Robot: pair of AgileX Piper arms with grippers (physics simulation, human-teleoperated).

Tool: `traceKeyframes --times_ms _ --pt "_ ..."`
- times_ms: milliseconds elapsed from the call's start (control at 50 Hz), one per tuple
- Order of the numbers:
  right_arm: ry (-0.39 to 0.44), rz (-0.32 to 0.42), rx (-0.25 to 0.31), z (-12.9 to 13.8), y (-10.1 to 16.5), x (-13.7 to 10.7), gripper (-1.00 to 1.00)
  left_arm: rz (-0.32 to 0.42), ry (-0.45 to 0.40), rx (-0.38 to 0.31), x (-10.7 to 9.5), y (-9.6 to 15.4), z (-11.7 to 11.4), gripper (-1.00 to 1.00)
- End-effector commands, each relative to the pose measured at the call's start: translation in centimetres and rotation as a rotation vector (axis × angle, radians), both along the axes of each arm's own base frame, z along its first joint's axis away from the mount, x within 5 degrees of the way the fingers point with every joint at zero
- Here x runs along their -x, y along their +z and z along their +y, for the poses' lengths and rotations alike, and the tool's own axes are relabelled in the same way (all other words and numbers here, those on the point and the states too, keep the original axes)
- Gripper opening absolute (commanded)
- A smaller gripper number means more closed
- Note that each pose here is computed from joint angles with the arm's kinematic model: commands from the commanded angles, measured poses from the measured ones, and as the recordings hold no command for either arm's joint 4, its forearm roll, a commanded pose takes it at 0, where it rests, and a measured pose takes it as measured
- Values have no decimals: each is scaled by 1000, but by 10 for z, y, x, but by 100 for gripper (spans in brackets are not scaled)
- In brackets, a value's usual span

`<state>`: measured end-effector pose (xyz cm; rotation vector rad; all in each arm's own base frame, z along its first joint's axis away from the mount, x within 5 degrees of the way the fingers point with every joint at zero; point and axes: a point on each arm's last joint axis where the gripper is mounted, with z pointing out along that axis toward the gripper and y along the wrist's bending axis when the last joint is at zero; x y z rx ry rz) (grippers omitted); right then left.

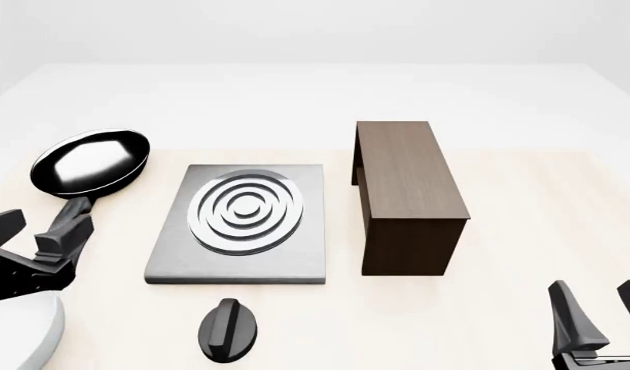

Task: Turn on the stove.

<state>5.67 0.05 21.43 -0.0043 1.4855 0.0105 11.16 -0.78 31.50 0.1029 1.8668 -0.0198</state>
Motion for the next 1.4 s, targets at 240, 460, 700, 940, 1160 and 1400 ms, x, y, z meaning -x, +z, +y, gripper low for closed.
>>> traceKeyframes --times_ms 240,460,700,940,1160,1400 --pt "12 0 6 1 0 0 100 148 -84 -76 -17 -19 -9 100" --pt "12 0 6 1 0 0 100 213 -102 -78 -30 -39 -13 100" --pt "12 0 6 1 0 0 100 264 -141 -72 -36 -60 -21 100" --pt "12 0 6 1 0 0 100 296 -172 -78 -37 -78 -26 100" --pt "13 0 6 1 0 0 100 329 -192 -87 -40 -97 -30 100" --pt "13 0 6 1 0 0 100 365 -204 -85 -43 -112 -34 100"
